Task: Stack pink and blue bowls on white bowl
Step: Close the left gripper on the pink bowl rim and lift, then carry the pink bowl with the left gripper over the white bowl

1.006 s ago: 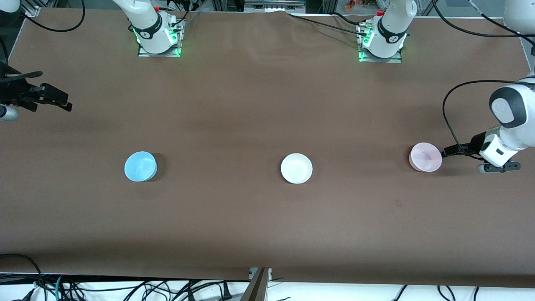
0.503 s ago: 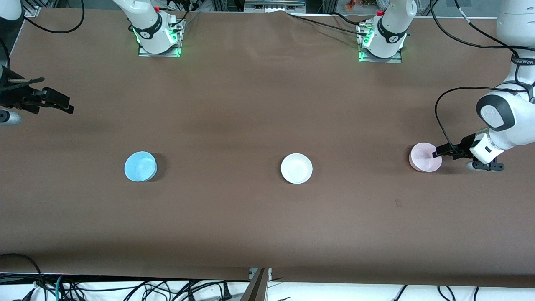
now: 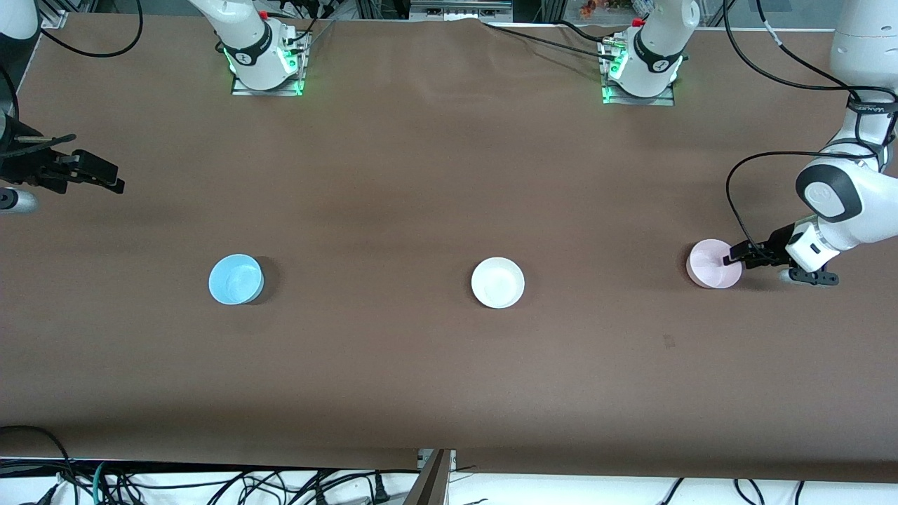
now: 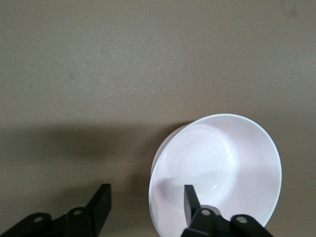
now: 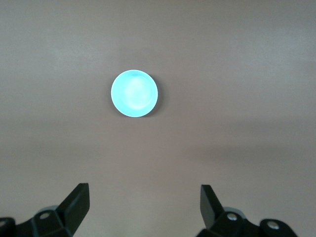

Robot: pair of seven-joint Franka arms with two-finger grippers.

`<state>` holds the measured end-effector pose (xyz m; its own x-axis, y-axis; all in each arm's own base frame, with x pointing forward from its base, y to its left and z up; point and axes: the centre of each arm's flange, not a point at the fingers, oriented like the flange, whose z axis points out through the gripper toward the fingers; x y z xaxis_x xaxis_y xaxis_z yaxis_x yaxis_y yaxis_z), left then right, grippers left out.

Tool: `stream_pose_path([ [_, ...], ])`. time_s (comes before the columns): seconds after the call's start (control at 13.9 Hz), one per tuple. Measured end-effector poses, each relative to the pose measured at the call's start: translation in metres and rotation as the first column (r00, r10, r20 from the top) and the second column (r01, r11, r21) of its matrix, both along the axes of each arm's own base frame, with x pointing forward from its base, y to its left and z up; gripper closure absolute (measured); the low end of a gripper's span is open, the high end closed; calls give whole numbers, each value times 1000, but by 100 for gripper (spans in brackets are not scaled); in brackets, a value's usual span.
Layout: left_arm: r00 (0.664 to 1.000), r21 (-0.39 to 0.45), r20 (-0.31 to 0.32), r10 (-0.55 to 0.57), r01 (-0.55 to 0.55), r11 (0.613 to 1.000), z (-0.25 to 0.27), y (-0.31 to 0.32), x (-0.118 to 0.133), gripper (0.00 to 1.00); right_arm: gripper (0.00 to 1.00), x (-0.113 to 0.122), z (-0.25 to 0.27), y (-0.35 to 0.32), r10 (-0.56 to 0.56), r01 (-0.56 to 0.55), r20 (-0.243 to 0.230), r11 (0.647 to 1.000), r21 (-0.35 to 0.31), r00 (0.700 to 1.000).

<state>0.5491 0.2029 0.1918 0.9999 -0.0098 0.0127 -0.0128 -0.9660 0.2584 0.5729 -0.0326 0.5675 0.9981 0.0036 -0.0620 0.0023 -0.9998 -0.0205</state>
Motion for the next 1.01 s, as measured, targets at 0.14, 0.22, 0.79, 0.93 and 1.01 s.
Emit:
stream_pose_path([
  [0.14, 1000, 0, 1, 0, 0, 1000, 0, 0, 0, 60, 0, 0, 0, 0, 2, -2, 0, 1000, -1, 1000],
  [0.22, 1000, 1, 1, 0, 0, 1000, 0, 0, 0, 73, 0, 0, 0, 0, 3, -3, 0, 1000, -1, 1000],
  [0.79, 995, -24, -33, 90, -91, 996, 13, -16, 15, 97, 0, 0, 0, -5, 1, -1, 0, 1000, 0, 1000],
  [0.93, 989, -46, -50, 136, -139, 989, 36, -47, 38, 97, 0, 0, 0, -6, 2, -2, 0, 1000, 0, 1000],
  [1.01, 986, -58, -52, 159, -162, 985, 48, -72, 50, 97, 0, 0, 0, -6, 2, -2, 0, 1000, 0, 1000],
])
